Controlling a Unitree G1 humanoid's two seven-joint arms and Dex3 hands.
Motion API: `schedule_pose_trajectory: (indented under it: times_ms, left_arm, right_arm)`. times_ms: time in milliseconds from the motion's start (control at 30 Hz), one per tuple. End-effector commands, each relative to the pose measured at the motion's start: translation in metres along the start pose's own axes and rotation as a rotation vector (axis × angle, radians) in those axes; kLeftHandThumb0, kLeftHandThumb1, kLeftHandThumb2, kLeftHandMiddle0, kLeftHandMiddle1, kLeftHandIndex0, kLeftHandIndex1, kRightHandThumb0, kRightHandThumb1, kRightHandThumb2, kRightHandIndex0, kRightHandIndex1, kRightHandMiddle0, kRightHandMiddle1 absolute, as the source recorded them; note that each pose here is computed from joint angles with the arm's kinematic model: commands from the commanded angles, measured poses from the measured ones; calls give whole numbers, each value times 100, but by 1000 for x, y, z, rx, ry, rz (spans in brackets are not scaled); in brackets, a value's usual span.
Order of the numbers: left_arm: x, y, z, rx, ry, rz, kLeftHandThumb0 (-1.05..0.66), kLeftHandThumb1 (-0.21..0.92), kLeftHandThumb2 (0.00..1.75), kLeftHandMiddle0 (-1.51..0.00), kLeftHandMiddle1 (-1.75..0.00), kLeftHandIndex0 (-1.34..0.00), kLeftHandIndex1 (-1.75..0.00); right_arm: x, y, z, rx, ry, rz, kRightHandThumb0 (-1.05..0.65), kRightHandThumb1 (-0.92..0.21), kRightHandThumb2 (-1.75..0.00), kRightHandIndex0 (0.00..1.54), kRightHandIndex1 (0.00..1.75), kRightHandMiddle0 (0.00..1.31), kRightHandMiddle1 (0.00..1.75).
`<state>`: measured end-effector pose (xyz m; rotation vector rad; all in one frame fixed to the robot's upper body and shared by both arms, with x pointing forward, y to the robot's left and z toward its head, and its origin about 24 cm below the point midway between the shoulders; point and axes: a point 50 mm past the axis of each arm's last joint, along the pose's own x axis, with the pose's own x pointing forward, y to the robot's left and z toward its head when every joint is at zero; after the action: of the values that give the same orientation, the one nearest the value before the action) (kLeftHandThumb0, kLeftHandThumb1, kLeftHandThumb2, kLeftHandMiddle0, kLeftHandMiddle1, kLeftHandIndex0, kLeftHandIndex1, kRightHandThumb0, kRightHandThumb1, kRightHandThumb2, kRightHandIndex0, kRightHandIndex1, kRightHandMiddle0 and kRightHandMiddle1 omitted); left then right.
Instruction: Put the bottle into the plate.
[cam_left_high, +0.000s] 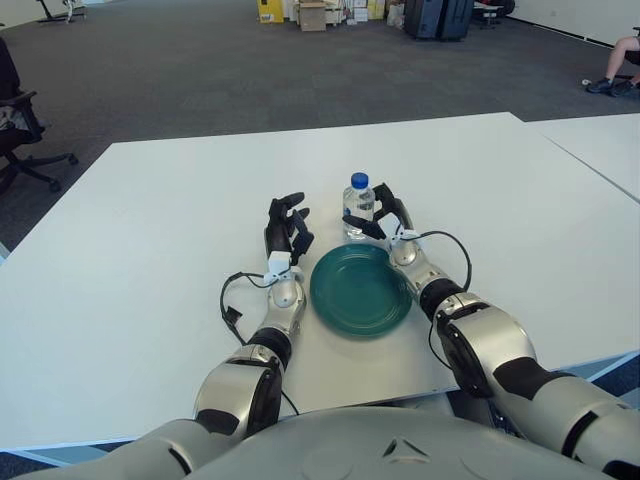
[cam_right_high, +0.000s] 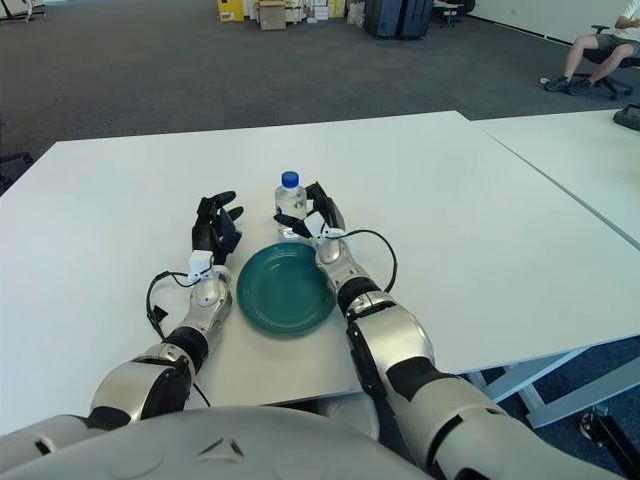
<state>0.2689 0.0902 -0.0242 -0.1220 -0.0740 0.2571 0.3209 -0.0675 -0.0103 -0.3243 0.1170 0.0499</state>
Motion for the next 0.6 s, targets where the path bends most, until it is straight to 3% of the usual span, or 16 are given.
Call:
schedule_pose_trajectory:
  times_ms: [0,33,200,567]
  left_arm:
    - [-16,11,-15,47,53,18,-69,92,89,-55,-71,-45,-115]
    - [-17,11,-15,53,48,19,-67,92,88,-54,-70,-45,-115]
    - [-16,12,-14,72,29,30,-65,92,89,-51,-67,-44,-115]
    - [-15,12,-13,107,18,65,-64,92,91,-50,-66,-44,-115]
  right_arm:
    - [3,1,11,108,-34,-28,-21,-49,-79,115,175,87,175]
    - [3,0,11,132,-29,-35,-18,-45,-91,117,175,90,175]
    - [5,-2,14,231,-22,-61,-11,-38,-113,123,175,97,175]
    - [6,-13,17,315,-78,-74,-7,-35,-122,126,175,100,175]
